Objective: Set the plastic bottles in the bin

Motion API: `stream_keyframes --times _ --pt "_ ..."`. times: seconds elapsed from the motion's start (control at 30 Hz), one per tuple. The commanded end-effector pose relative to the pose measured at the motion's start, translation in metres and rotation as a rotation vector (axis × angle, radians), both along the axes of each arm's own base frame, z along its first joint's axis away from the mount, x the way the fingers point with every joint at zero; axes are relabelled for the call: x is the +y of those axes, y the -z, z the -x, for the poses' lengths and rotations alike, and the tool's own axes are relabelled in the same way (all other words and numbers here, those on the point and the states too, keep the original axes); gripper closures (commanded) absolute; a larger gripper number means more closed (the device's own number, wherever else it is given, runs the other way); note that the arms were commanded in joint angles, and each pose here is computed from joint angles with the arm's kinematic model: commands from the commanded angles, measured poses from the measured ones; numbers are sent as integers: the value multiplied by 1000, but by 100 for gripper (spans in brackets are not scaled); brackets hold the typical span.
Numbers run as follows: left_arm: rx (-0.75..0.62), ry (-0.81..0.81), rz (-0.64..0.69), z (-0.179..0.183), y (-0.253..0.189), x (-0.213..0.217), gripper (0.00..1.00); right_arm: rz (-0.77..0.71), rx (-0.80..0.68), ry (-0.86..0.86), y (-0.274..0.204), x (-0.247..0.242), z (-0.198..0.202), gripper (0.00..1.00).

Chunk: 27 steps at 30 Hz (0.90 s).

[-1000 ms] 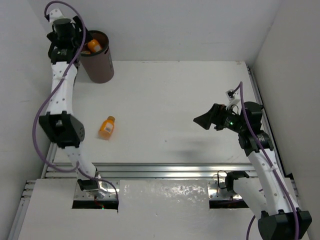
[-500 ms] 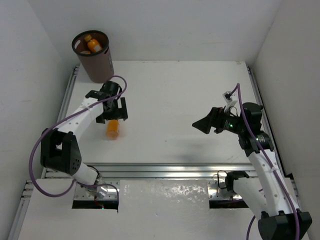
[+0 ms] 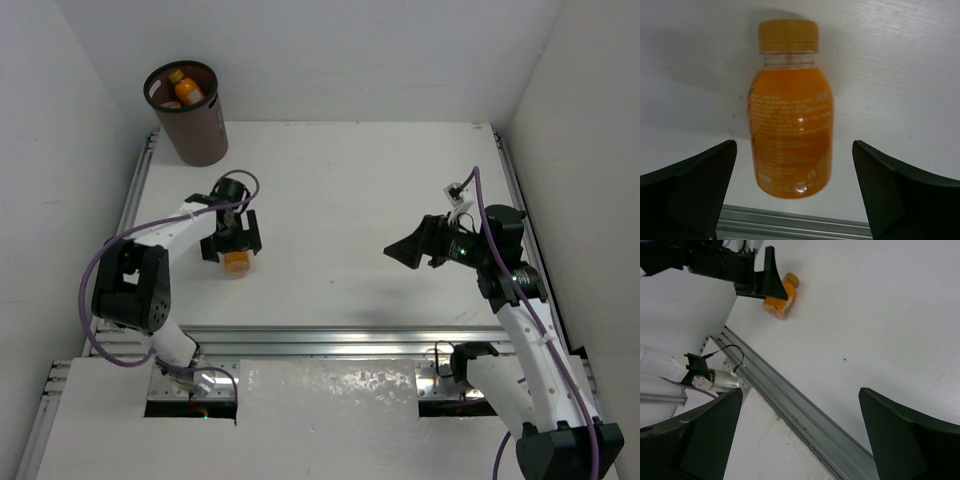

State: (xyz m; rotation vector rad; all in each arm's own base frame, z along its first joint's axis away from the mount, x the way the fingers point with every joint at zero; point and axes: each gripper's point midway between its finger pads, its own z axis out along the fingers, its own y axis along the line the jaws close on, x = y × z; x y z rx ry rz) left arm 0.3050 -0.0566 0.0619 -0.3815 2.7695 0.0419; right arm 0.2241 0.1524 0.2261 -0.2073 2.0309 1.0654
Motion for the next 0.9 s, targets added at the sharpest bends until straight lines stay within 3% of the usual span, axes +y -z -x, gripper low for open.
stream_keyframes --times 0.0,0.07,0.13,0.17,0.27,0.33,0.43,0.5,0.63,0.67,0.7,0.73,0.77,0.8,0.83,0.87 --pt "-4 -38 2 -2 18 -4 3 -6 -57 -29 -8 4 -3 1" --pt "-24 -50 -14 -5 21 -4 10 -6 -53 -25 -7 4 -4 1" --pt "-34 -57 -19 -6 21 -3 33 -6 -56 -26 -8 4 -3 1" --pt "-38 -49 -2 -9 18 -7 69 -2 -68 -13 -10 2 -4 1" --pt "-95 -37 0 -20 -6 -17 100 17 -99 28 -13 -3 -7 1" --pt "-150 -21 10 -25 -33 -26 100 24 -119 36 -18 -5 -6 1" --pt "-318 -8 47 -53 -99 -34 100 23 -107 32 -15 -4 -7 1" --pt "-469 -50 3 -83 -159 -26 100 16 -96 30 -13 -3 -9 1" --pt "-745 -149 -95 -140 -261 4 100 18 -78 35 -9 -3 -11 1" --pt "-844 -168 -82 -154 -301 9 100 20 -78 38 -8 -4 -12 1" --pt "-862 -202 -102 -177 -301 25 100 19 -75 35 -7 -4 -11 1" --pt "-965 -222 -71 -188 -346 31 100 18 -76 29 -8 -3 -10 1" --pt "-998 -236 -67 -201 -359 38 100 19 -72 25 -7 -3 -10 1" --pt "-954 -249 -89 -230 -335 45 100 18 -64 21 -5 -2 -9 1" --pt "-1074 -295 -85 -235 -384 66 98 12 -59 14 -4 -1 -8 1" --pt "-1092 -305 -96 -248 -384 74 96 7 -55 11 -4 0 -8 1"
